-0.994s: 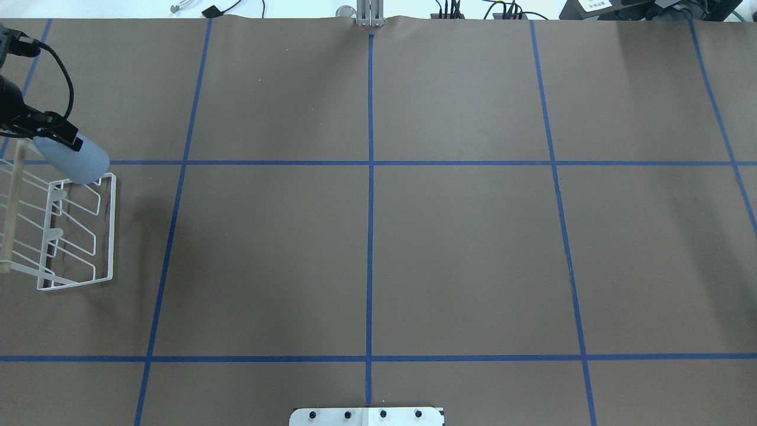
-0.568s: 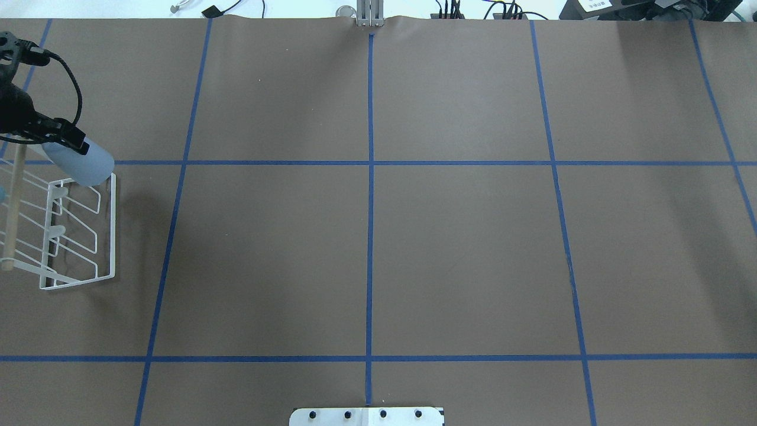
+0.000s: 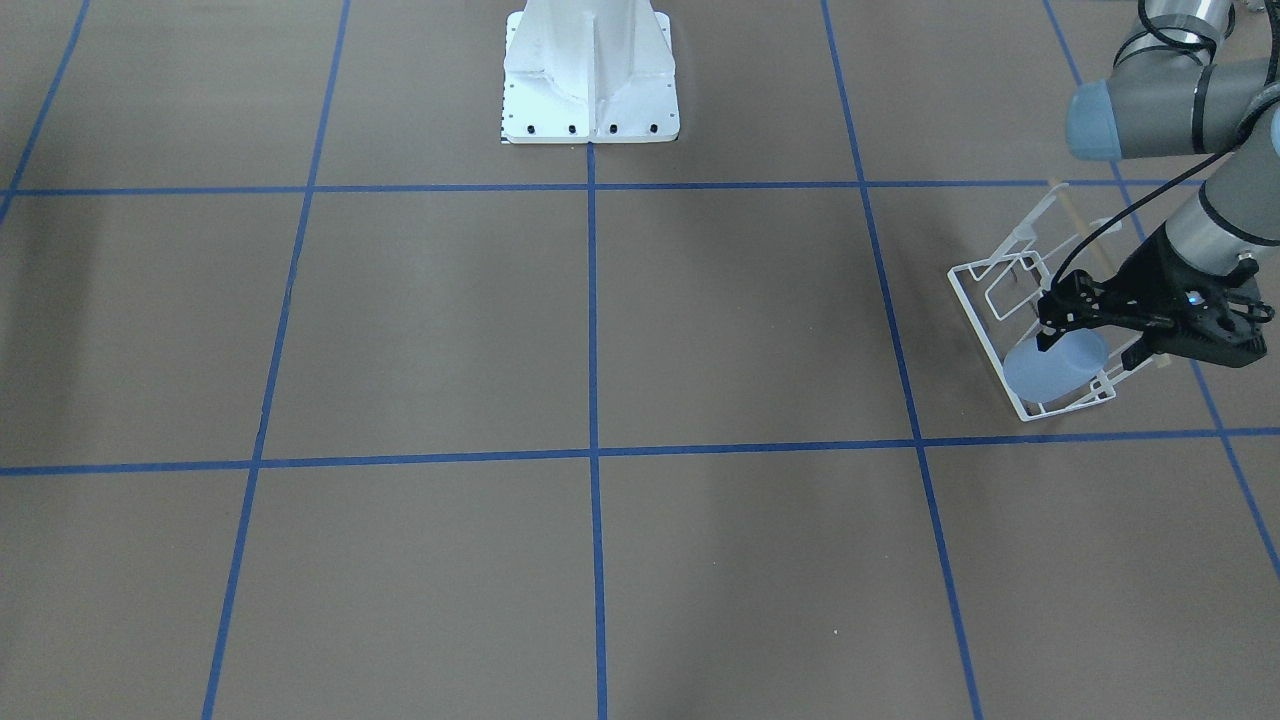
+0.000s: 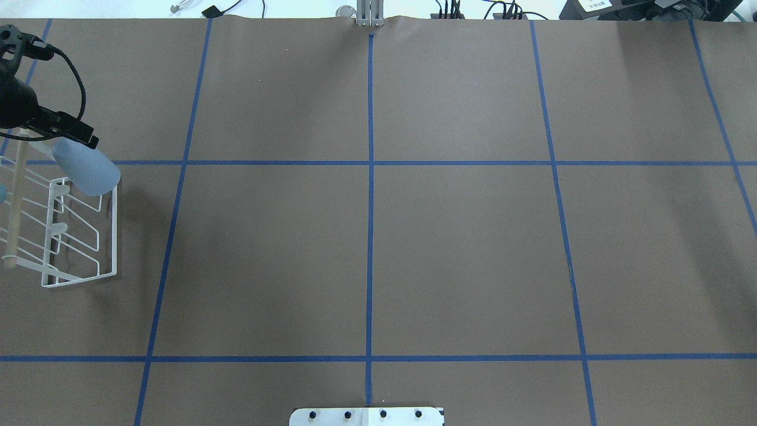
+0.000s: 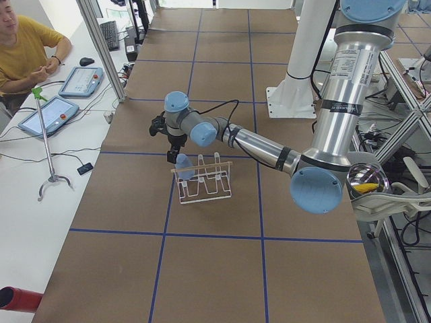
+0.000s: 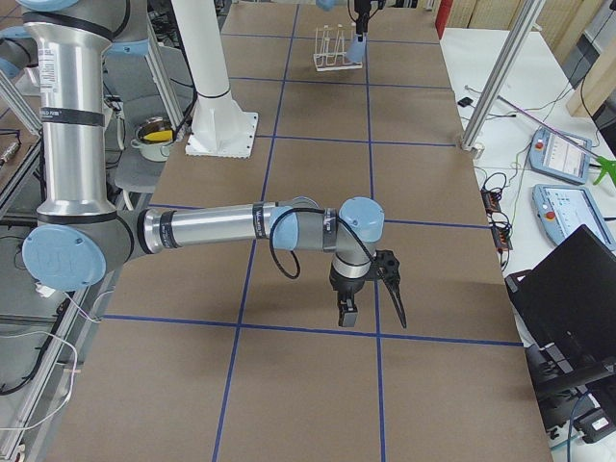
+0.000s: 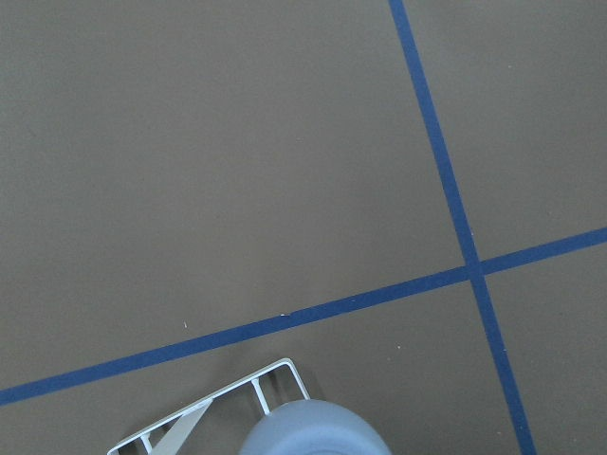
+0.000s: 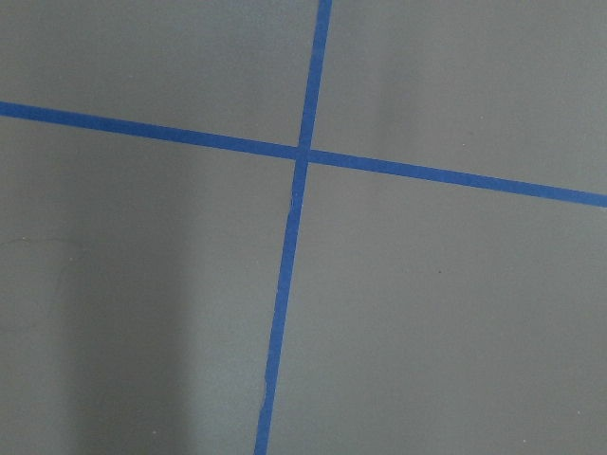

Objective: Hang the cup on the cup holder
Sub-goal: 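Open the left gripper and raise it away from the cup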

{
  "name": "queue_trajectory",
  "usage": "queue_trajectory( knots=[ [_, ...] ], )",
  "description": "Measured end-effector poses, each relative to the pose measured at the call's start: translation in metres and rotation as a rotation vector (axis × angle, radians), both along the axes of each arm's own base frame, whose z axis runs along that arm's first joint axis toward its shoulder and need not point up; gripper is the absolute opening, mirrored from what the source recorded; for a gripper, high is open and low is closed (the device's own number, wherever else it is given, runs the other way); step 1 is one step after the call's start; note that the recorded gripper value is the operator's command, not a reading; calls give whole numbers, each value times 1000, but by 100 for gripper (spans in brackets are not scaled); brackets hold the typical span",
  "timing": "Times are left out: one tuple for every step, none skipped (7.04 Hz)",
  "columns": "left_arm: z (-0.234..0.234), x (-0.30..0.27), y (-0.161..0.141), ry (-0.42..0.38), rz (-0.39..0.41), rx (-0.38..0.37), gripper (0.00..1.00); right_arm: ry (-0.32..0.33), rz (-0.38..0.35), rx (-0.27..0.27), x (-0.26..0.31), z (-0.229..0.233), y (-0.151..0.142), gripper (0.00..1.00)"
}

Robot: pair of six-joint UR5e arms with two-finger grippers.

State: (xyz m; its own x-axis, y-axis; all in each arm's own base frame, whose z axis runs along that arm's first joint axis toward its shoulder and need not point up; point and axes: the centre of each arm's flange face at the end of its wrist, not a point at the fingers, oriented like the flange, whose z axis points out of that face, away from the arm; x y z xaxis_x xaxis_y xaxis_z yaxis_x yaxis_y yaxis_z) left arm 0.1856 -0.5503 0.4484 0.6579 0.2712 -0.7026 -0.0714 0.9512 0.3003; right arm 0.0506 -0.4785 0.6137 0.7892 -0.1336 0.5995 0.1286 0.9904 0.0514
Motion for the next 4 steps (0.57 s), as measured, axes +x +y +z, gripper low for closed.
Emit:
queue_trajectory(
  knots=[
    [-7,-11,-2,3,-7,13,99,0,0,0,0,0,0,100],
    [-10,-33,-7,-16,-3,35,99,-2,0,0,0,0,0,100],
    [-8,-63,-14,-53,16,62,99,-3,0,0,0,0,0,100],
    [2,-99,-19,-92,38,90,99,-3,0,1,0,0,0,100]
  ],
)
